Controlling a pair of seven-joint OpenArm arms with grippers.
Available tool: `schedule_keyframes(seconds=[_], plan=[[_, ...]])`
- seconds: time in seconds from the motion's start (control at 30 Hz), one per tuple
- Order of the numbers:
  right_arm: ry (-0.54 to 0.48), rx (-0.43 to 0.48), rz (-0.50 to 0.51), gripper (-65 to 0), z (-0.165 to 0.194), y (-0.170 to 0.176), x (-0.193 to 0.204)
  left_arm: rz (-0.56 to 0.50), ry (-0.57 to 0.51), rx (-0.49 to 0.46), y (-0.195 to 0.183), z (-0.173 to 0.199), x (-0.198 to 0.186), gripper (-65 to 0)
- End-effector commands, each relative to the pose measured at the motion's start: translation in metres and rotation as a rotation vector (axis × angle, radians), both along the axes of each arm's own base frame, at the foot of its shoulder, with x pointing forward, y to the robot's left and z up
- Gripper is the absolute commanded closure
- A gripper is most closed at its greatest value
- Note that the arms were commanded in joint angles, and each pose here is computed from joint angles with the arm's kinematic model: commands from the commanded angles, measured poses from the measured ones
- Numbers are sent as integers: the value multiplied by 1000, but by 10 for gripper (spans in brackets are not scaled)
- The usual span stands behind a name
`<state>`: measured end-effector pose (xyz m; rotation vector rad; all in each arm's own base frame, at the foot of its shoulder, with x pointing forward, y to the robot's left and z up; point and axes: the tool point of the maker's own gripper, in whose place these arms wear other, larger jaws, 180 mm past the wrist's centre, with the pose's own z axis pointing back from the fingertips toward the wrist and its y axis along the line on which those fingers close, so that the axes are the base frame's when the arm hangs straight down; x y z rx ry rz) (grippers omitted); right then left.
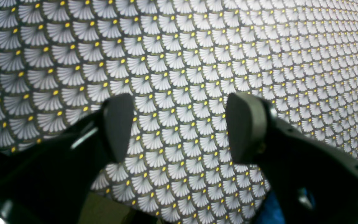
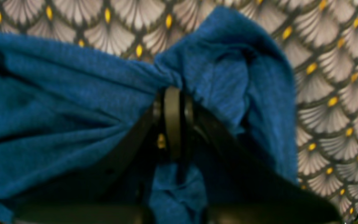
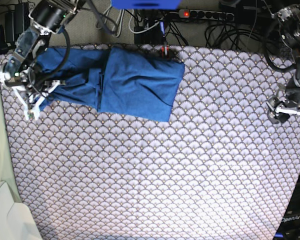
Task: Fold the T-shirt properly
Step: 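Adjust the right gripper's hold on the strip end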
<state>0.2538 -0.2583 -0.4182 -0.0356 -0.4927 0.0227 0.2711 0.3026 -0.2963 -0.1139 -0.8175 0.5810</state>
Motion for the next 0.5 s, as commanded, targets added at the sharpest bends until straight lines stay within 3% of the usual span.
schedule_keyframes(seconds=[0.0, 0.33, 0.47], plan=[[-48, -16, 7, 0, 12, -4, 11, 2, -35, 24, 4, 12, 5, -454], [-15, -25, 13, -88, 10, -6, 8, 0, -35, 24, 4, 11, 5, -454], [10, -44, 12, -198, 16, -12, 11, 0, -35, 24, 4, 11, 5, -454]])
